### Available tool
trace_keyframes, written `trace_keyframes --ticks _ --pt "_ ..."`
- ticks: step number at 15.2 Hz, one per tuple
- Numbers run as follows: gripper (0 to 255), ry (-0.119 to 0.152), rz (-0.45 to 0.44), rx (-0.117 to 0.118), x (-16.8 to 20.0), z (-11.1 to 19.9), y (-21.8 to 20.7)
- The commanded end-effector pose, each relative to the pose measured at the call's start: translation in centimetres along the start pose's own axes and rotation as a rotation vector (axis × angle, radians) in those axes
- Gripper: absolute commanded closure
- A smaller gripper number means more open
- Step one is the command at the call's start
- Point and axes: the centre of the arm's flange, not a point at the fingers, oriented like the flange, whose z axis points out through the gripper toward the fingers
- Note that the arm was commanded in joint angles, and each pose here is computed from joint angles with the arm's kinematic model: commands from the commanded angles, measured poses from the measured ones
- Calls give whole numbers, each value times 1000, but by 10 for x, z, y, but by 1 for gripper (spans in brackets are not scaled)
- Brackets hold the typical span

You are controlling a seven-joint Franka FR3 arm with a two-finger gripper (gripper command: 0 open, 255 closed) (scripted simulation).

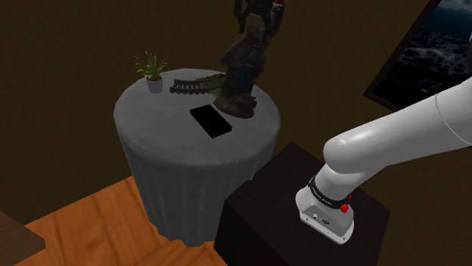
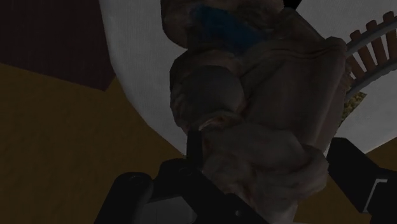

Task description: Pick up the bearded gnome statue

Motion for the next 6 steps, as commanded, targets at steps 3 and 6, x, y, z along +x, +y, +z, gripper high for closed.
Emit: trace_keyframes --ticks 3,6 --pt "255 2 1 4 2 -23 1" --pt "255 2 1 4 3 -29 1"
